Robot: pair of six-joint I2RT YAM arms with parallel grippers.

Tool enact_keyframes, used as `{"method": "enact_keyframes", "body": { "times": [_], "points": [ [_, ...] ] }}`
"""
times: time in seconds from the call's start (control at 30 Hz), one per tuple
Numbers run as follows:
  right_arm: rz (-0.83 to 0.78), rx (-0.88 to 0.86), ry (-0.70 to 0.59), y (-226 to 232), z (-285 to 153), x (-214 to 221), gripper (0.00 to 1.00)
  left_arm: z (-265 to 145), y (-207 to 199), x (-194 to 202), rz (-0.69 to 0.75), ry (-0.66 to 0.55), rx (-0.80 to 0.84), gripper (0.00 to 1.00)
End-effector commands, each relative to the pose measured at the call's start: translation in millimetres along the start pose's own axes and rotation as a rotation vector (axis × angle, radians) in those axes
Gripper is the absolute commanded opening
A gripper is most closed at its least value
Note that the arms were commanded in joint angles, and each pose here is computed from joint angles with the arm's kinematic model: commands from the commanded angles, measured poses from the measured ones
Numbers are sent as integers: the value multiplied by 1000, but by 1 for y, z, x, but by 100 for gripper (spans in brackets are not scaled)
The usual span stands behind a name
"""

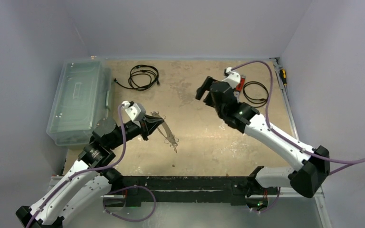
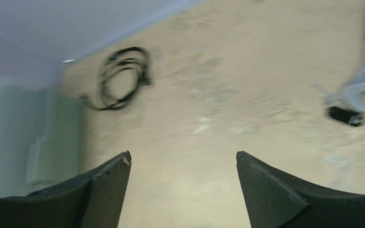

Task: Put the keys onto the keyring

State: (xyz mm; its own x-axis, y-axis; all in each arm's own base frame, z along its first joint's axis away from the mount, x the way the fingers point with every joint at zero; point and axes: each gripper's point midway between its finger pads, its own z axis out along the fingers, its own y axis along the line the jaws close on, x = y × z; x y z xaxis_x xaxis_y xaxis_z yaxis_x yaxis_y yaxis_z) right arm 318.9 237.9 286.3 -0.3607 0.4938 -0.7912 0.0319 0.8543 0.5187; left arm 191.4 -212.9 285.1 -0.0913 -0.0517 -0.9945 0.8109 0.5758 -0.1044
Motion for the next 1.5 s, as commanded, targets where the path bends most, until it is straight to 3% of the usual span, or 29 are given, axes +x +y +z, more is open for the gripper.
{"method": "enact_keyframes", "body": {
  "times": [0.0,0.17,0.3,0.83,0.97,1.47],
  "points": [
    [-96,68,96,-71,44,6,80,-3,6,-26,25,-60,-47,0],
    [-232,166,158,-107,78,23,73,-2,11,-23,22,-44,-71,0],
    [-260,224,197,-125,103,30,57,-1,12,-21,19,-38,-80,0],
    [-294,411,247,-192,142,43,50,0,19,-15,29,-13,-110,0],
    [-291,443,273,-207,148,48,43,0,16,-15,30,-13,-93,0],
    [-310,486,316,-222,161,62,34,0,15,-15,29,-13,-89,0]
  ]
}}
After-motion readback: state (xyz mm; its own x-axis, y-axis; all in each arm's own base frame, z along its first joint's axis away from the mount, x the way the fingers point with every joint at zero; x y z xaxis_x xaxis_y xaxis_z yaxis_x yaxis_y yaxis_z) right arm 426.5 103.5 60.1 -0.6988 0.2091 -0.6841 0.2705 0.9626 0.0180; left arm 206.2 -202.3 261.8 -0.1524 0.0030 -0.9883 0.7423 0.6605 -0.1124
